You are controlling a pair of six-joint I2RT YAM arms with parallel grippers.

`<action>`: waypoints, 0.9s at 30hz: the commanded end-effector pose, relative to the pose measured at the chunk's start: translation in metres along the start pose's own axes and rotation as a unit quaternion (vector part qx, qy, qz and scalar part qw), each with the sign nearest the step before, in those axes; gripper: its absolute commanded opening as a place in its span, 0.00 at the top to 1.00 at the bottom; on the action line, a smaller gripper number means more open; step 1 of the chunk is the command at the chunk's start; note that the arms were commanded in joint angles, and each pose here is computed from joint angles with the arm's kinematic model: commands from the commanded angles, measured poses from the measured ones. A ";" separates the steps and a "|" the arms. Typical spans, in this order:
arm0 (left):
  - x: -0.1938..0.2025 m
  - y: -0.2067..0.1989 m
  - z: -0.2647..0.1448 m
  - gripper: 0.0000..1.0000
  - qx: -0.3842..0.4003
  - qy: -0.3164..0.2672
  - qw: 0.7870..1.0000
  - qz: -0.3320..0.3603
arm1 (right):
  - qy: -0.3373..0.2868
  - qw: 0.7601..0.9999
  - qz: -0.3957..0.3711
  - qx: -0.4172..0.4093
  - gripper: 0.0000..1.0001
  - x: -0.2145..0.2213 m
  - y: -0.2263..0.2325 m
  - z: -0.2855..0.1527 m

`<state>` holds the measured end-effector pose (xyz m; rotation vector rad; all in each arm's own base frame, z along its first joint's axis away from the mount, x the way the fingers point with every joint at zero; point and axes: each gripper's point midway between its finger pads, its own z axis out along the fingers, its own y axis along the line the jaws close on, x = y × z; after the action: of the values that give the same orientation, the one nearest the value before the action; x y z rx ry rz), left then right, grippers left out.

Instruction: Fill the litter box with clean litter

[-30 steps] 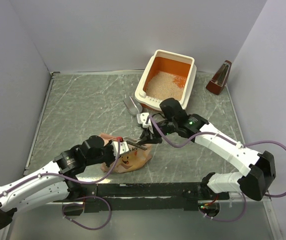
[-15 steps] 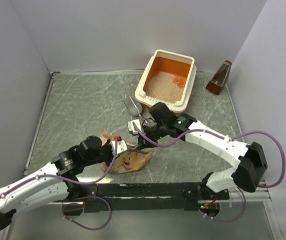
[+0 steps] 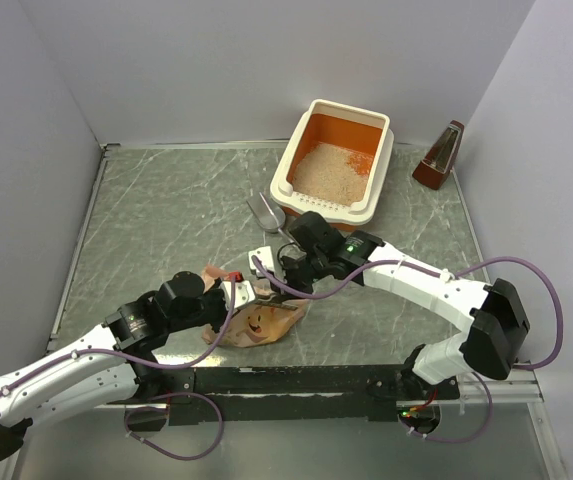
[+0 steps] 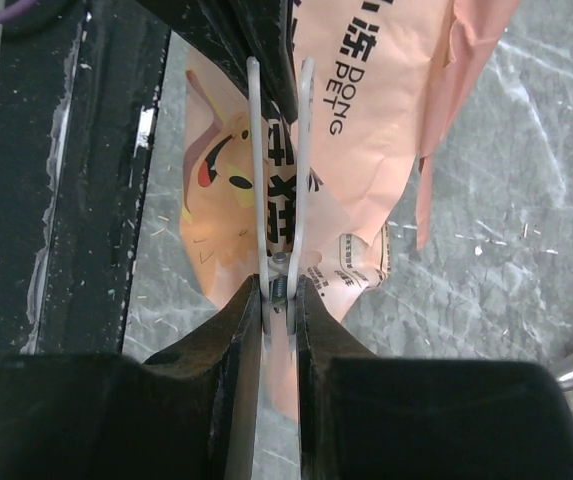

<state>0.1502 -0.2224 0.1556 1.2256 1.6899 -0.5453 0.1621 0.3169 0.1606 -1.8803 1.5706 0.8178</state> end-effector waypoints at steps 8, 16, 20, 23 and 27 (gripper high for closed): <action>-0.023 0.009 -0.004 0.92 -0.019 -0.037 0.999 -0.002 | 0.099 0.994 0.043 0.019 1.00 0.039 0.006 -0.008; -0.024 0.008 -0.005 0.92 -0.021 -0.042 0.999 -0.002 | 0.050 0.997 0.054 0.014 1.00 0.031 0.011 -0.005; -0.023 0.008 -0.005 0.92 -0.021 -0.040 0.999 -0.003 | 0.064 0.996 0.062 0.022 1.00 0.038 0.009 -0.005; -0.023 0.009 -0.005 0.92 -0.023 -0.038 0.999 -0.004 | 0.059 0.996 0.064 0.020 1.00 0.039 0.011 -0.004; -0.022 0.010 -0.004 0.92 -0.024 -0.034 0.999 -0.007 | 0.044 0.997 0.068 0.013 0.87 0.035 0.013 -0.001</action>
<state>0.1513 -0.2220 0.1575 1.2146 1.6868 -0.5417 0.1643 0.3069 0.1458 -1.8325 1.6723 0.7577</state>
